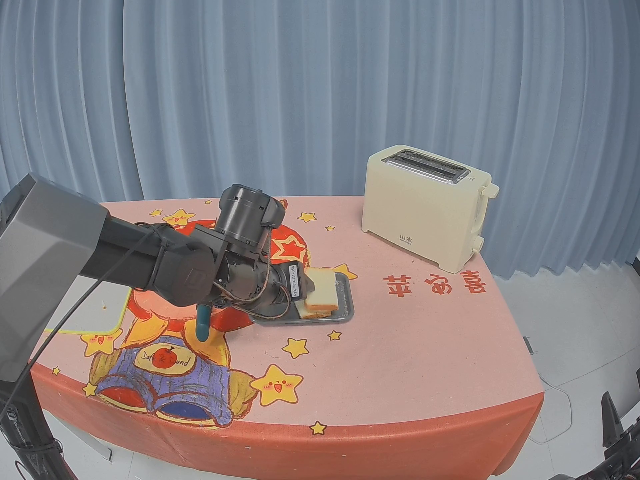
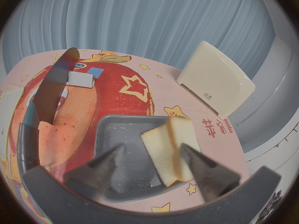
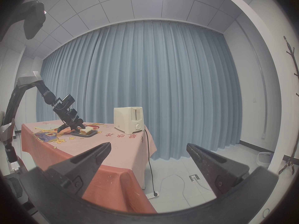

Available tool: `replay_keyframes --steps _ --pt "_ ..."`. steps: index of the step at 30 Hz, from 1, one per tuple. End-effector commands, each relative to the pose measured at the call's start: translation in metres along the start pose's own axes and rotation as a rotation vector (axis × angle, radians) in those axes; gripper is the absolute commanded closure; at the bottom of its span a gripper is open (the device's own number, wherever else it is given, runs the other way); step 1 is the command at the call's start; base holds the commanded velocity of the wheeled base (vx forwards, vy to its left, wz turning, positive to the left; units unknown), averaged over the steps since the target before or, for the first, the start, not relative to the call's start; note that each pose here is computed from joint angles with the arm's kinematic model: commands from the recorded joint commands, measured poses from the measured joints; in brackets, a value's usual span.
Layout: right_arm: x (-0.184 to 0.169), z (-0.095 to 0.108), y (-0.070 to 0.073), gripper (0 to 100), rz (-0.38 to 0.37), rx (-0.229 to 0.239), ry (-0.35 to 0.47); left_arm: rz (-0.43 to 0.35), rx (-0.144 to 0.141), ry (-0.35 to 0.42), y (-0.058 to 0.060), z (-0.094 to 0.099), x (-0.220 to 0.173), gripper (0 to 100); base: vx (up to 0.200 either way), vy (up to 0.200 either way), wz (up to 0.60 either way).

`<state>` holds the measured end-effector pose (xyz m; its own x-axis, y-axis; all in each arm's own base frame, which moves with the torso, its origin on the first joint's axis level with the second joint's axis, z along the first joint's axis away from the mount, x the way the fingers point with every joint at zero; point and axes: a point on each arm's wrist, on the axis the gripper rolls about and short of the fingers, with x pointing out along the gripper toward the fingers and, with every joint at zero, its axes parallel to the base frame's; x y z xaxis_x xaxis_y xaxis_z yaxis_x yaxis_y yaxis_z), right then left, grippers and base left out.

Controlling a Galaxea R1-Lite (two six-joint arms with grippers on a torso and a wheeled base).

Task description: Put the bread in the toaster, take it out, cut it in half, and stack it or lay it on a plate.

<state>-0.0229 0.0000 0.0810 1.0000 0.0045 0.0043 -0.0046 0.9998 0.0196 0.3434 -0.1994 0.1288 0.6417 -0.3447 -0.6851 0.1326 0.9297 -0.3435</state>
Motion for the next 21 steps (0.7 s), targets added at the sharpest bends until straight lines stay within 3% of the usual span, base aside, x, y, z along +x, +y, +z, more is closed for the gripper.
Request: replay_keyframes --steps 1,21 --pt "0.000 -0.005 0.000 0 0.000 0.000 0.001 0.007 -0.002 -0.006 0.000 0.001 -0.001 0 0.000 0.000 0.00" --pt "0.000 -0.005 0.000 0 0.000 0.000 0.001 -0.009 -0.006 -0.062 -0.003 0.007 -0.032 0 0.000 0.000 0.00"
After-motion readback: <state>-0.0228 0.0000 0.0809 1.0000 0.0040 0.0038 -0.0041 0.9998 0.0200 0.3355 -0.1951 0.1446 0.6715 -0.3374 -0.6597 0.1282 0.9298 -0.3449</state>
